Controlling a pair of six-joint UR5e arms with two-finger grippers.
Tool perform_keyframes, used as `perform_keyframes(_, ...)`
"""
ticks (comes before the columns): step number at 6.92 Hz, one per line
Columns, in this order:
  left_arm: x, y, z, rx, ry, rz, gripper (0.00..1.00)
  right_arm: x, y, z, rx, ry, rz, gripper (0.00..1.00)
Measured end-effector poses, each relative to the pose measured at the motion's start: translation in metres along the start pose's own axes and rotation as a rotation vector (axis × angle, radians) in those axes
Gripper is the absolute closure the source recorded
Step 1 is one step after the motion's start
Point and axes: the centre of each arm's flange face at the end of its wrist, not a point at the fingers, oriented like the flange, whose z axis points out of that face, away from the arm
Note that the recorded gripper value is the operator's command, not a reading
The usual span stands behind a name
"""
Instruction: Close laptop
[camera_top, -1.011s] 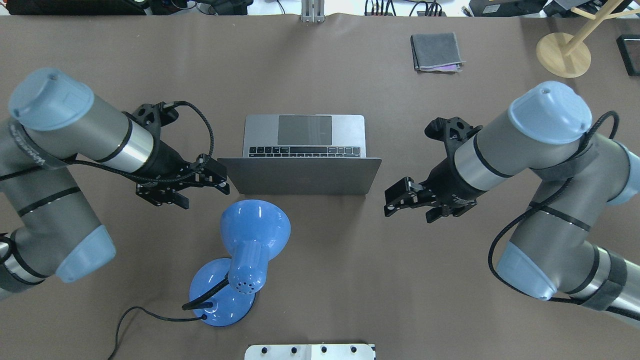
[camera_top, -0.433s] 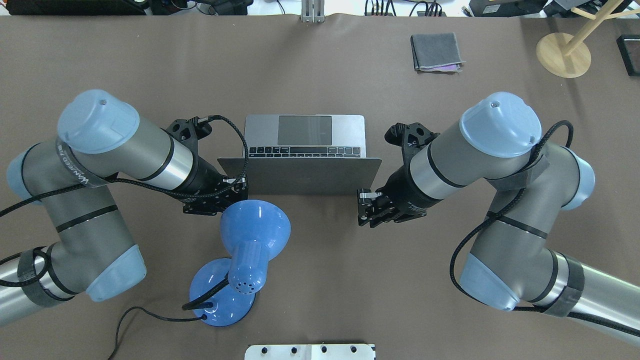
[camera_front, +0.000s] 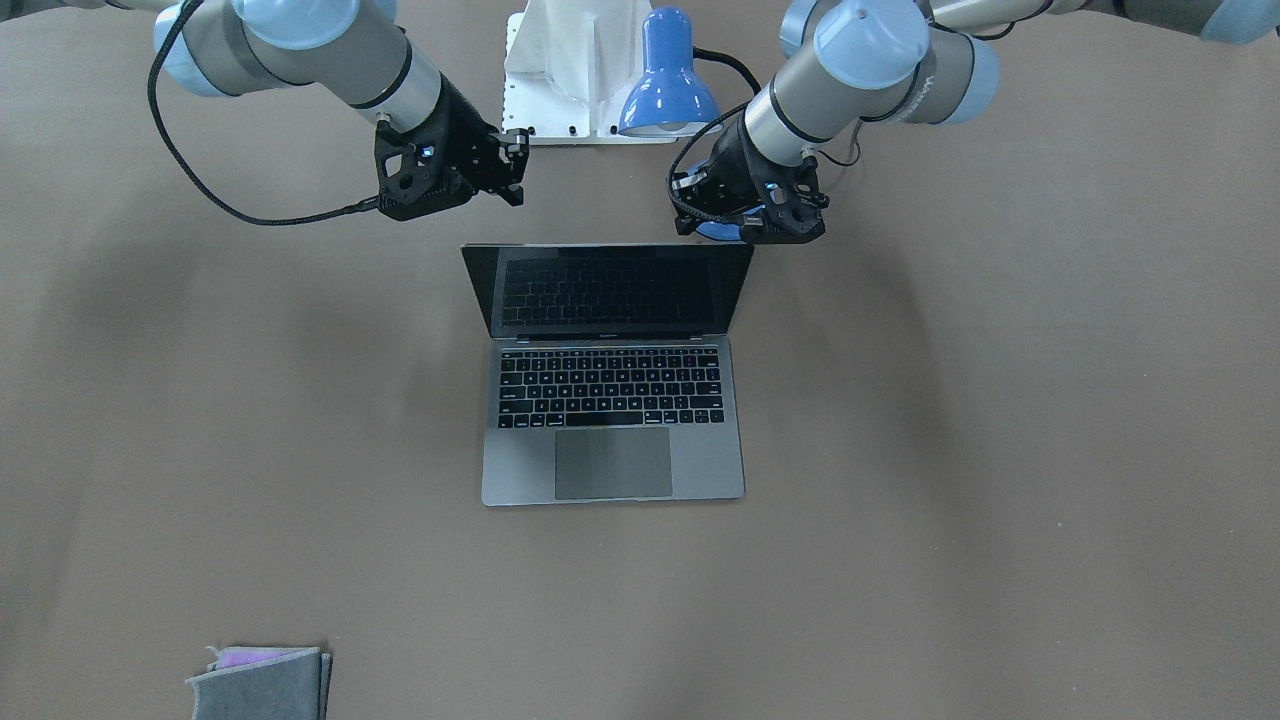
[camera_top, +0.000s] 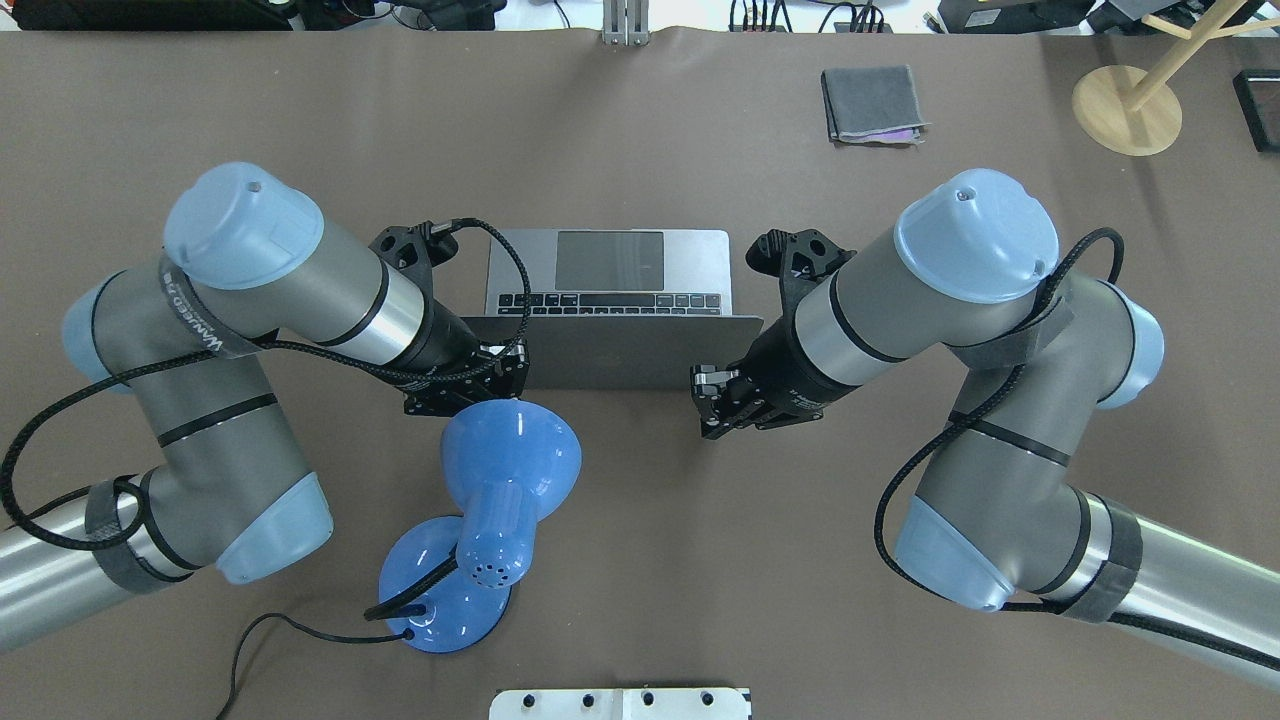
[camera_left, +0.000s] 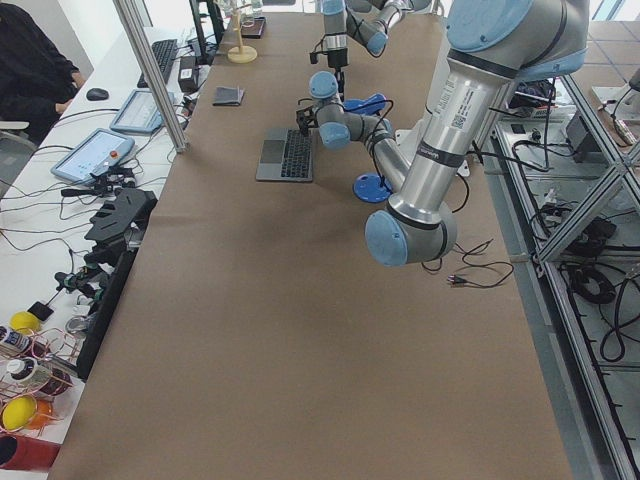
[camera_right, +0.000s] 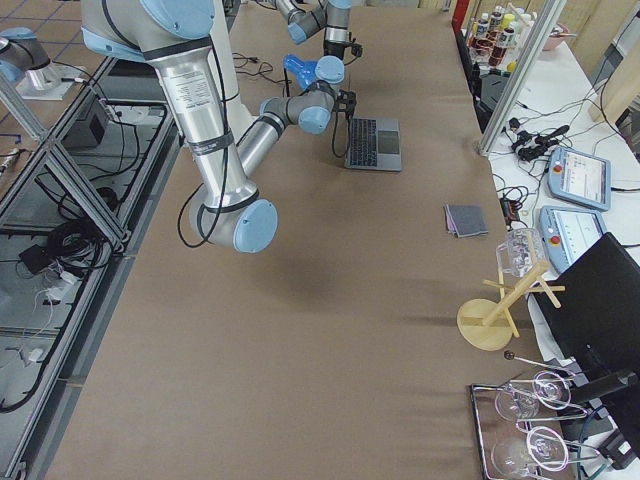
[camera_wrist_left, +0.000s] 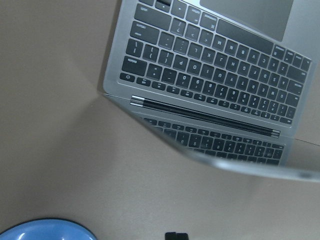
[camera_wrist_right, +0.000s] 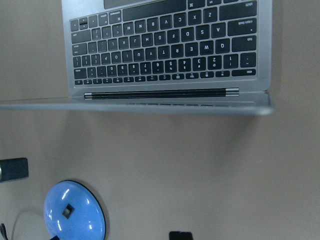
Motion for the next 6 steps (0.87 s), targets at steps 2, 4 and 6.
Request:
perform_keyframes(2,0.015,-0.027,-0.003,0.037,0.003,-0.011,1.0,-0.014,-0.024,0.012,0.039,0.016,0.013,1.0)
perform_keyframes(4,0.02,-0.067,-0.015,0.089,0.002,-0.04,1.0,-0.026,-0.055,0.016,0.077,0.028,0.034,1.0)
perform_keyframes(6,0.036,-0.096,-0.007,0.108,-0.01,-0.059,1.0,-0.037,-0.101,0.017,0.119,0.05,0.07,1.0)
